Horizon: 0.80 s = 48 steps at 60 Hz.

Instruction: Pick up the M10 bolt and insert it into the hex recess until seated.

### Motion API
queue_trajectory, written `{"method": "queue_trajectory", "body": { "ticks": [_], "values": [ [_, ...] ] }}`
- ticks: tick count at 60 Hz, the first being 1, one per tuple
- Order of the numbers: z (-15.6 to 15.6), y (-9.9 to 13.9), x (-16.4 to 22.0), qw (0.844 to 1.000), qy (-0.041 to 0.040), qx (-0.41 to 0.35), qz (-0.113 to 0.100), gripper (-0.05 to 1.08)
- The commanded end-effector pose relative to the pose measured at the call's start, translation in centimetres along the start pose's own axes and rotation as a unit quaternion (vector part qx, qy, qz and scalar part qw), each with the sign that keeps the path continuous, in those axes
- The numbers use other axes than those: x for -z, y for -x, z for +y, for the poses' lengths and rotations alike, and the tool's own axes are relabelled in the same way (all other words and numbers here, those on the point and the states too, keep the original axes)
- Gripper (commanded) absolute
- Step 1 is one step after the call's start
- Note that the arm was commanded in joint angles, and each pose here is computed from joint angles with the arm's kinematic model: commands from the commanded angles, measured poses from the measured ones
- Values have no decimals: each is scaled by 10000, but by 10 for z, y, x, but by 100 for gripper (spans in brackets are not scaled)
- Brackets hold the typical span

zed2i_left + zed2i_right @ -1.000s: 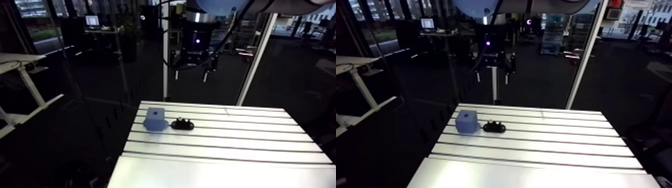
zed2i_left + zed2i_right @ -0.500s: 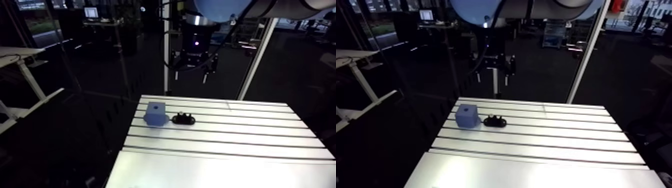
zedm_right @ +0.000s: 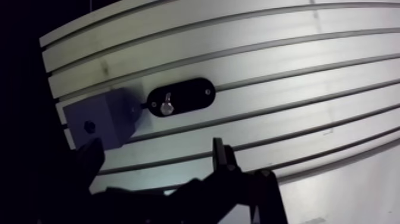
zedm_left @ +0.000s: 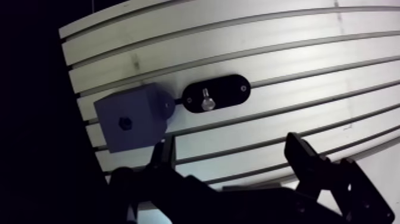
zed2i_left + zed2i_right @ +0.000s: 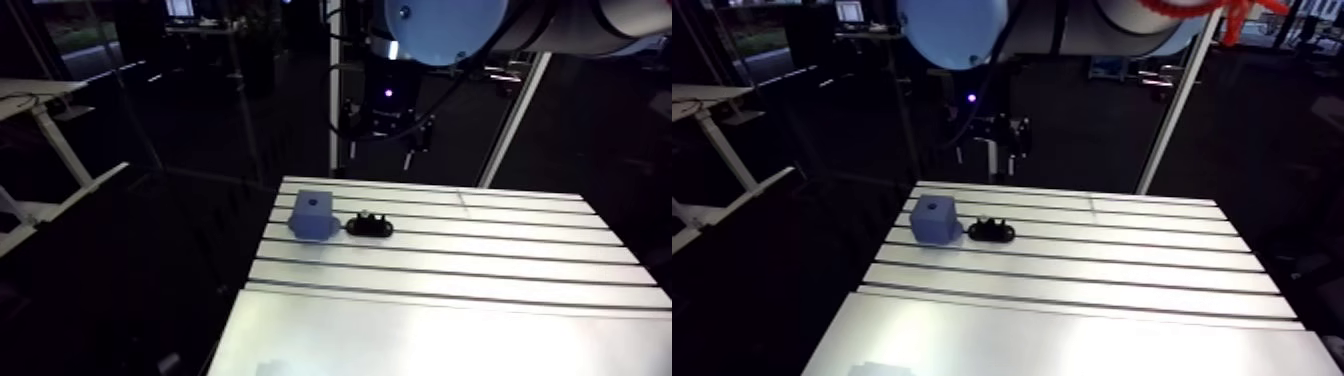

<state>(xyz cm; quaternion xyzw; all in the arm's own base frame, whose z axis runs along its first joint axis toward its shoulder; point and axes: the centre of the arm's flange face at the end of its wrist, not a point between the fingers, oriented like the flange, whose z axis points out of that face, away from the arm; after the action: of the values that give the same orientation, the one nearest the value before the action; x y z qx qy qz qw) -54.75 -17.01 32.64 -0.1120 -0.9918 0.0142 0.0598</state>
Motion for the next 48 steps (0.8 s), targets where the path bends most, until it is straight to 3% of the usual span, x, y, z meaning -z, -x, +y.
{"method": "queue_trajectory", "body": {
  "ticks": [1, 33, 48],
  "values": [
    [-3, 3, -15, 9999, -12, -98, 22, 1],
    [-4, 5, -53, 9998, -72, 4, 181, 1],
    [-3, 7, -68, 10000, -39, 59, 50, 1]
  ]
}}
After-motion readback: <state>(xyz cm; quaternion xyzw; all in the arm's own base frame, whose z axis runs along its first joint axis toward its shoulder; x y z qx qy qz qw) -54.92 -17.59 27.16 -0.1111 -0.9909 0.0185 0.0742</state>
